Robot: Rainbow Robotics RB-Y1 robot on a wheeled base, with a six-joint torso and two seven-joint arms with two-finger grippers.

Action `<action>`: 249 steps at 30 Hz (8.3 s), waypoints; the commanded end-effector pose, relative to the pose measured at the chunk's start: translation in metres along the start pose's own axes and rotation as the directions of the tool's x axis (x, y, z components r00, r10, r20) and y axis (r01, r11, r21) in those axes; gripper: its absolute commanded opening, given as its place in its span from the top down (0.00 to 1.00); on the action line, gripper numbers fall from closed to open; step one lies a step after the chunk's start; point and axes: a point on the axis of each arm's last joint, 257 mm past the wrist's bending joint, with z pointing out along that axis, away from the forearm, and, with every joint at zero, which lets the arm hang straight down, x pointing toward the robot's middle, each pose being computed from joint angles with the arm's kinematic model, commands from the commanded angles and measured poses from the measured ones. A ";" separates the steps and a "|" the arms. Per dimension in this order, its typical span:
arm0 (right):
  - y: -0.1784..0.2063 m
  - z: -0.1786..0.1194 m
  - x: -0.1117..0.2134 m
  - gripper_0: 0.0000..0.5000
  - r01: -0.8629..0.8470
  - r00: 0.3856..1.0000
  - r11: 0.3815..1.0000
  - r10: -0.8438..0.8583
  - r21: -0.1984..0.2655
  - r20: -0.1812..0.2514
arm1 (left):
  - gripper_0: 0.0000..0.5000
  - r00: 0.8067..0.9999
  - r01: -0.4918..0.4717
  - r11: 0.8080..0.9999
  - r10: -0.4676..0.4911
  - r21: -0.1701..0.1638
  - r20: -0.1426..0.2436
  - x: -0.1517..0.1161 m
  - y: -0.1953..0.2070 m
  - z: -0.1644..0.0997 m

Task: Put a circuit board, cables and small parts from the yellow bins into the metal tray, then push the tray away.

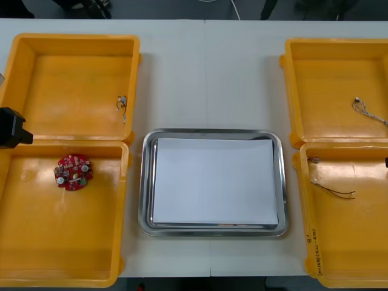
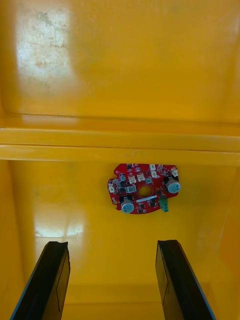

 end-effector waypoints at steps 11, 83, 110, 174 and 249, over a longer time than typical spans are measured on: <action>-0.019 -0.012 -0.002 0.00 0.021 1.000 0.999 -0.021 0.045 0.010 | 0.00 0.996 -0.087 0.995 0.089 -0.053 0.030 -0.006 0.017 -0.017; 0.008 0.092 0.021 0.00 -0.010 0.999 0.999 0.012 -0.038 0.041 | 0.00 0.999 0.042 0.999 -0.042 0.009 -0.029 0.059 -0.019 0.069; 0.000 0.124 0.039 0.00 0.271 0.960 0.962 -0.273 0.034 0.069 | 0.00 0.997 0.013 0.997 -0.007 -0.072 0.081 0.073 -0.019 0.117; -0.003 0.109 0.023 1.00 0.263 0.956 0.965 -0.264 0.023 0.125 | 1.00 0.996 0.025 0.998 -0.021 -0.049 0.083 0.079 -0.027 0.139; -0.061 0.070 0.100 0.00 0.241 0.961 0.963 -0.255 0.121 0.112 | 0.24 0.998 -0.056 0.996 0.059 -0.069 0.038 0.147 0.006 0.124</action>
